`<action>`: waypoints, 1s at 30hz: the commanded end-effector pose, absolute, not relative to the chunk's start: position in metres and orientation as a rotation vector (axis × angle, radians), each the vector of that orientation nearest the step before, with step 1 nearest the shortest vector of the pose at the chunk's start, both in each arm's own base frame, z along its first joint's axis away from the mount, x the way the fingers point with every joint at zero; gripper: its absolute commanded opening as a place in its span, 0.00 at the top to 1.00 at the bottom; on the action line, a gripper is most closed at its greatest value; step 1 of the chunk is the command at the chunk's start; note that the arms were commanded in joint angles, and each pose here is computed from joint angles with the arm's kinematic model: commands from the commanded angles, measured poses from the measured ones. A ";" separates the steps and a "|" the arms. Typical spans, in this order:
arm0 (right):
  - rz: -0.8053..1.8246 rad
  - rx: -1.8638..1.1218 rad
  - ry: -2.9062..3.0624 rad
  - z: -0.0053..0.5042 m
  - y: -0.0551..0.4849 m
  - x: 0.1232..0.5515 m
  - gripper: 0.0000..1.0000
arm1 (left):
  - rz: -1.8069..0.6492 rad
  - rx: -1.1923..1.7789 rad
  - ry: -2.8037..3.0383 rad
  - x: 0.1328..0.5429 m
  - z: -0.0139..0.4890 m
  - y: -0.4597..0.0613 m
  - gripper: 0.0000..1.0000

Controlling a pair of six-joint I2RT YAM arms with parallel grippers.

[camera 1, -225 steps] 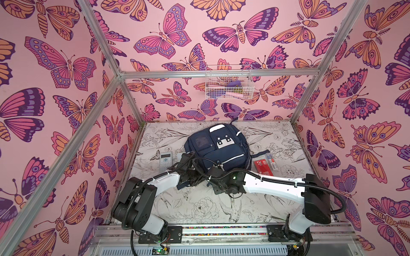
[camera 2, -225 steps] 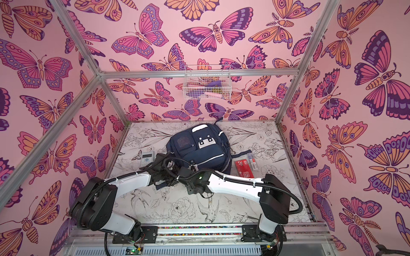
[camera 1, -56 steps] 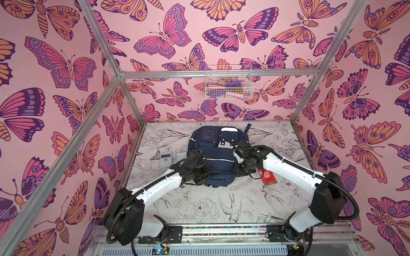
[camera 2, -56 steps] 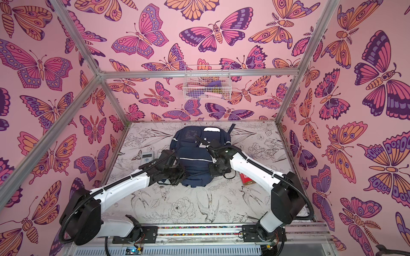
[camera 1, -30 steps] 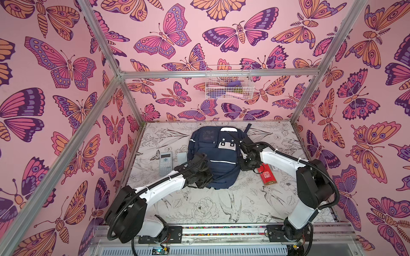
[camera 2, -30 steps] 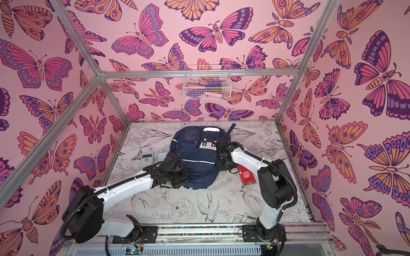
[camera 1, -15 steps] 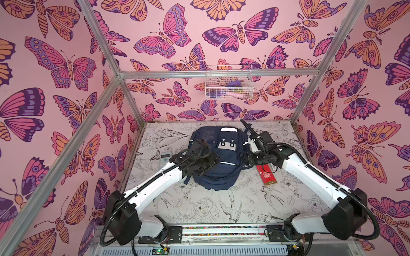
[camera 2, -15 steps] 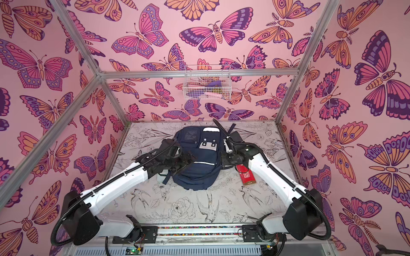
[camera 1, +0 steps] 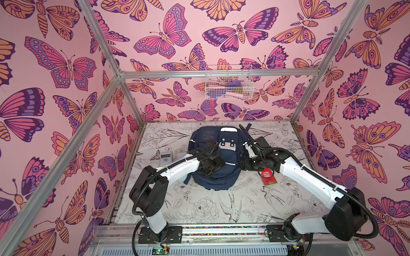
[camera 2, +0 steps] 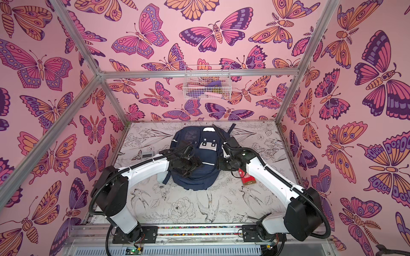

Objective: Pack books, pencil case, and school supplies into a backpack
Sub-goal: Unzip the student bag at the center of the table.

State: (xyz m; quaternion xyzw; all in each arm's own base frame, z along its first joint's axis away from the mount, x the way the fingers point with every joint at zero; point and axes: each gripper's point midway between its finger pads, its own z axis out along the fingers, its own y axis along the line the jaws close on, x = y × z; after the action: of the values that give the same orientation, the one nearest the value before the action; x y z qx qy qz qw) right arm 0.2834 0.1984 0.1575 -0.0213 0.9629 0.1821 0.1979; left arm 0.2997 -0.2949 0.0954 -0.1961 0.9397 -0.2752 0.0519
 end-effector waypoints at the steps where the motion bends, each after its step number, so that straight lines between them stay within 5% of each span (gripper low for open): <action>1: 0.539 -0.065 2.662 0.170 0.201 0.284 0.44 | -0.844 -0.668 2.839 0.306 0.097 -0.298 0.20; 11: 0.573 -0.081 2.646 0.174 0.210 0.290 0.47 | -0.848 -0.763 2.796 0.341 0.090 -0.288 0.50; 19: 0.496 -0.056 2.635 0.167 0.196 0.288 0.49 | -0.845 -0.766 2.826 0.340 0.079 -0.281 0.99; 26: 0.354 -0.130 2.465 0.177 0.187 0.327 0.48 | -0.992 -0.662 2.733 0.340 0.128 -0.287 1.00; 30: 0.601 -0.134 2.526 0.174 0.200 0.356 0.49 | -1.097 -0.630 2.630 0.343 0.160 -0.287 1.00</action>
State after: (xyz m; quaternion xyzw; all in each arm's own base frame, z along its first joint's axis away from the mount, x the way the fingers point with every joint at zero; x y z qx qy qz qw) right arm 0.3273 0.1907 0.1676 -0.0332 0.9472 0.1720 0.2684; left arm 0.3398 -0.2825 0.1198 -0.2381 0.9134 -0.3202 0.0802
